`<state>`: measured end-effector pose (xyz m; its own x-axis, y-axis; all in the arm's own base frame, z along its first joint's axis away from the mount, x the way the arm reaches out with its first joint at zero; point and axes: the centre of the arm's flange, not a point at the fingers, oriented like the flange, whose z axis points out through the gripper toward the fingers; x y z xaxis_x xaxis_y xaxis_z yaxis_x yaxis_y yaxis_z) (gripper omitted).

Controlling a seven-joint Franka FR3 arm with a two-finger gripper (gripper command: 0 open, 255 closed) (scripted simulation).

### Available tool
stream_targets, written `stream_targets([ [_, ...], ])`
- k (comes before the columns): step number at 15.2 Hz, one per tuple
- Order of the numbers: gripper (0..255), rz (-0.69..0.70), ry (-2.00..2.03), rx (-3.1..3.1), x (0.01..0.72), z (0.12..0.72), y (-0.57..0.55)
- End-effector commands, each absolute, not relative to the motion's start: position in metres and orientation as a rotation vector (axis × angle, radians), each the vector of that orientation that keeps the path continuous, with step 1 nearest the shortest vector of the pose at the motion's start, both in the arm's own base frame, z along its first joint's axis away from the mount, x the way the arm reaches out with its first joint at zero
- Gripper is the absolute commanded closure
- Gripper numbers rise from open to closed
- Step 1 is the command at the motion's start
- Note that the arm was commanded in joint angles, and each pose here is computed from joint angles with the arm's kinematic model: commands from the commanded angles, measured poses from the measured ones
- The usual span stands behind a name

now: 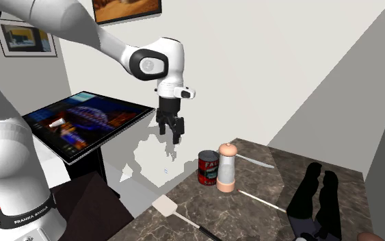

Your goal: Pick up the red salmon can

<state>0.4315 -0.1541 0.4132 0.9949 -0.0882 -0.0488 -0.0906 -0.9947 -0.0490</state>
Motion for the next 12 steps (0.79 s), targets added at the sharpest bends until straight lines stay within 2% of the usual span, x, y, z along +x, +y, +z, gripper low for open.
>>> stream_targets([
  [1, 0, 0.054, 0.123, -3.099, 0.448, 0.400, -0.171],
  [12, 0, -0.022, 0.061, -3.144, 0.522, 0.343, -0.236],
])
